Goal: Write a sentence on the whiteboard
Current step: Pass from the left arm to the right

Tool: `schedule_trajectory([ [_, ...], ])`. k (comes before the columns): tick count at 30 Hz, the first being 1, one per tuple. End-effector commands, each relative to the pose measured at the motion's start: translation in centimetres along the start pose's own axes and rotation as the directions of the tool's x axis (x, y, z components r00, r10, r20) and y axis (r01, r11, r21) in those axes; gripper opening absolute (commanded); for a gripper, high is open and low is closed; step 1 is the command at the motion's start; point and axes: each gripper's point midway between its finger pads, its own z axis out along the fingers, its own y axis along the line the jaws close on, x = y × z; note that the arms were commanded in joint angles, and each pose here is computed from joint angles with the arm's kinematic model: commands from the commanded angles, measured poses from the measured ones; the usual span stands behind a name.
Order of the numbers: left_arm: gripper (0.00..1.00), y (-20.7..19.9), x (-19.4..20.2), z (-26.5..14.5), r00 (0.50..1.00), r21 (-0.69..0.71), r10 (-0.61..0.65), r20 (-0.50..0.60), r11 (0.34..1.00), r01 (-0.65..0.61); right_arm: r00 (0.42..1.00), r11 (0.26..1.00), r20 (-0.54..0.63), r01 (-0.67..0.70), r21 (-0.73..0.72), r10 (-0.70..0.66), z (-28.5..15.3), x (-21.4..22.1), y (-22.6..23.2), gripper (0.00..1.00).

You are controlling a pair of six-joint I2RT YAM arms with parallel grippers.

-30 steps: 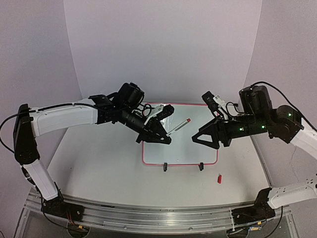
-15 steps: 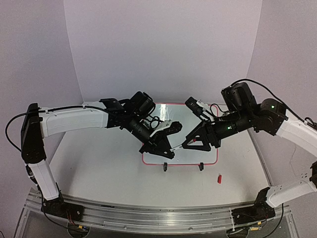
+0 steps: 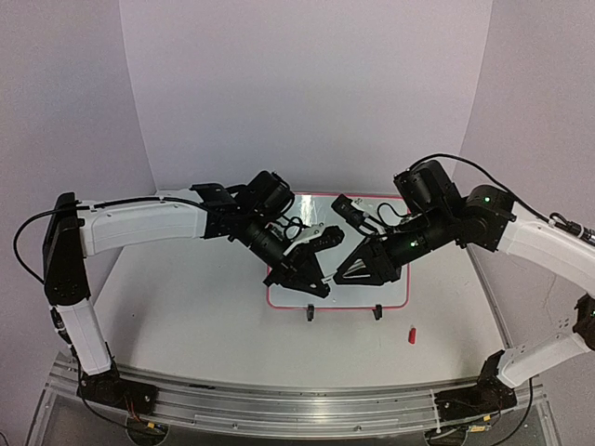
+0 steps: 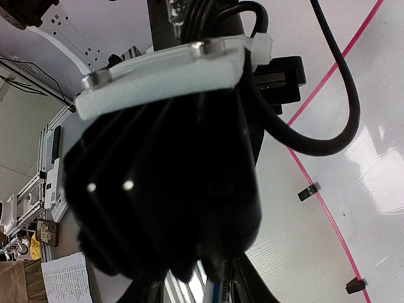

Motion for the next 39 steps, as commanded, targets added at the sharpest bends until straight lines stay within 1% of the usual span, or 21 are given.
schedule_trajectory([
  [1,0.00,-0.1,-2.1,-0.6,0.999,0.011,0.023,0.044,1.000,-0.023,0.999,0.999,0.028,0.046,-0.017,-0.046,0.0,-1.2,0.4,0.23],
  [3,0.00,-0.1,-2.0,-0.6,0.999,0.009,0.023,0.043,1.000,-0.023,0.998,0.998,0.031,0.053,-0.017,-0.052,0.0,-1.3,0.5,0.21],
  [14,0.00,0.2,-2.3,-0.4,0.999,0.014,0.015,0.052,1.000,-0.015,0.998,0.998,0.033,0.060,-0.020,-0.059,0.3,-1.4,0.4,0.19],
  [17,0.00,0.2,-2.4,-0.4,0.998,0.016,0.018,0.056,1.000,-0.019,0.998,0.998,0.033,0.060,-0.021,-0.059,0.4,-1.5,0.3,0.15],
  [19,0.00,0.1,-2.6,-0.4,0.998,0.019,0.023,0.062,1.000,-0.025,0.998,0.998,0.035,0.061,-0.013,-0.060,0.5,-1.5,0.1,0.09],
  [20,0.00,0.1,-2.8,-0.5,0.997,0.019,0.026,0.066,0.999,-0.028,0.998,0.998,0.034,0.059,-0.004,-0.059,0.5,-1.5,0.0,0.04],
  [22,0.01,0.1,-2.9,-0.5,0.997,0.019,0.030,0.069,0.999,-0.031,0.997,0.997,0.041,0.069,0.022,-0.070,0.5,-1.5,-0.4,0.00],
  [23,0.07,0.2,-2.9,-0.5,0.997,0.013,0.026,0.069,1.000,-0.027,0.995,0.996,0.045,0.085,0.033,-0.086,0.3,-1.5,-0.6,0.00],
  [24,0.22,0.4,-2.9,-0.6,0.998,-0.002,0.016,0.068,1.000,-0.016,0.994,0.994,0.048,0.095,0.047,-0.097,0.2,-1.5,-0.7,0.00],
  [25,0.49,0.8,-3.0,-0.6,0.998,-0.024,0.000,0.068,1.000,0.002,0.994,0.993,0.051,0.096,0.066,-0.100,0.1,-1.5,-1.0,0.00],
  [26,0.87,1.3,-3.0,-0.8,0.997,-0.061,-0.020,0.071,0.998,0.024,0.994,0.991,0.055,0.093,0.092,-0.098,-0.1,-1.5,-1.4,0.00],
  [27,0.97,1.9,-3.1,-1.0,0.996,-0.103,-0.033,0.077,0.994,0.041,0.994,0.989,0.060,0.088,0.118,-0.096,-0.3,-1.4,-1.7,0.00],
  [28,0.99,2.4,-2.9,-1.3,0.996,-0.150,-0.054,0.077,0.987,0.065,0.994,0.985,0.060,0.081,0.154,-0.091,-0.4,-1.2,-2.3,0.00],
  [30,1.00,3.3,-3.1,-2.2,0.993,-0.248,-0.068,0.100,0.964,0.091,0.993,0.970,0.078,0.074,0.233,-0.094,-1.1,-1.0,-3.5,0.00],
  [32,1.00,4.0,-3.1,-3.7,0.988,-0.361,-0.078,0.135,0.924,0.122,0.990,0.949,0.107,0.057,0.310,-0.094,-1.7,-0.6,-4.8,0.00],
  [35,1.00,5.7,-3.5,-8.0,0.963,-0.578,-0.098,0.250,0.783,0.230,0.978,0.893,0.185,0.002,0.451,-0.096,-3.1,-0.7,-7.3,0.00],
  [36,1.00,6.7,-3.3,-9.9,0.943,-0.645,-0.121,0.311,0.701,0.303,0.967,0.868,0.226,-0.013,0.496,-0.114,-3.8,-1.2,-8.0,0.00],
  [37,1.00,7.4,-3.2,-11.7,0.917,-0.684,-0.133,0.375,0.628,0.370,0.960,0.849,0.250,-0.025,0.528,-0.128,-4.0,-1.3,-8.6,0.00],
  [38,1.00,8.2,-3.1,-13.9,0.879,-0.710,-0.143,0.454,0.539,0.454,0.948,0.836,0.281,-0.032,0.548,-0.148,-4.1,-1.5,-9.2,0.00],
  [39,1.00,8.9,-2.6,-15.7,0.845,-0.718,-0.154,0.513,0.463,0.520,0.932,0.833,0.319,-0.034,0.552,-0.173,-4.3,-2.2,-9.2,0.00],
])
